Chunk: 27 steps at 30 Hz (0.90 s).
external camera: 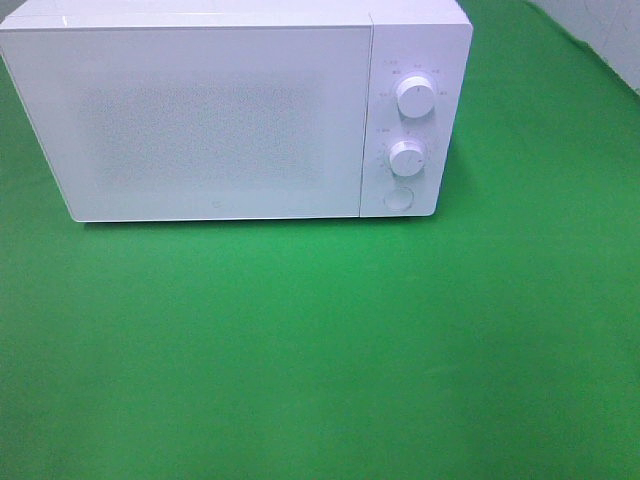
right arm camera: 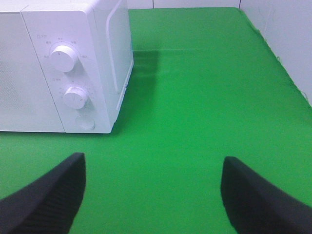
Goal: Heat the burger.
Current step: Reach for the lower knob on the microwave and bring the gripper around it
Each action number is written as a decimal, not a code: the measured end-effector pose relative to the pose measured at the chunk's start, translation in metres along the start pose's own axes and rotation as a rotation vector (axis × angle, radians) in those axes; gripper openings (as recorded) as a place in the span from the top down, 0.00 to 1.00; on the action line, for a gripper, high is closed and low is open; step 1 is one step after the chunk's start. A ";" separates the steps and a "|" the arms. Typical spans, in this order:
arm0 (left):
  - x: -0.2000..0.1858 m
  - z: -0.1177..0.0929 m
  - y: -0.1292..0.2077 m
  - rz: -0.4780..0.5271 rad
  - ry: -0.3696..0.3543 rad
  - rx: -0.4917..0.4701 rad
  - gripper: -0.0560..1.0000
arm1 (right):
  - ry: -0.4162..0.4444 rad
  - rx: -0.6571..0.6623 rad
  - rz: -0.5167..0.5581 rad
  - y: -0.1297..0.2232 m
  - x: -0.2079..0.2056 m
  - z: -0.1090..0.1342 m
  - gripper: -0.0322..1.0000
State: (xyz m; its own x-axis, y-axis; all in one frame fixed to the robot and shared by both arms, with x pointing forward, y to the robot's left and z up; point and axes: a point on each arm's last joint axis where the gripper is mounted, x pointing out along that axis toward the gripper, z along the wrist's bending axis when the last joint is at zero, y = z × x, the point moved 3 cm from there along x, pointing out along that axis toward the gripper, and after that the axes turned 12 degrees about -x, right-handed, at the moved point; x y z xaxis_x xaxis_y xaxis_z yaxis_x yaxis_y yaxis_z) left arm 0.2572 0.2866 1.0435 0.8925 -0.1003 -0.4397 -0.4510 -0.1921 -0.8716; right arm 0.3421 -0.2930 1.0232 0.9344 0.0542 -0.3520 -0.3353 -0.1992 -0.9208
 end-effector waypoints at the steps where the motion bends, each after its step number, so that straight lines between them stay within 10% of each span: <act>1: 0.000 0.000 0.000 0.000 0.000 0.000 0.03 | -0.004 -0.002 -0.005 0.002 0.008 0.001 0.25; 27: 0.000 0.000 0.000 0.000 0.000 0.000 0.03 | -0.058 0.028 -0.117 -0.006 0.106 0.013 0.25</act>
State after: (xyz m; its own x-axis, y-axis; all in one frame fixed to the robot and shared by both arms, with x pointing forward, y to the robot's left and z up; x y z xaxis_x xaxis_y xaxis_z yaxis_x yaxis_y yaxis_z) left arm 0.2572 0.2866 1.0435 0.8925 -0.1003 -0.4397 -0.4510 -0.1921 -0.8716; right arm 0.4412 -0.2737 0.9896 0.9591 0.1322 -0.2503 -0.2283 -0.1613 -0.9601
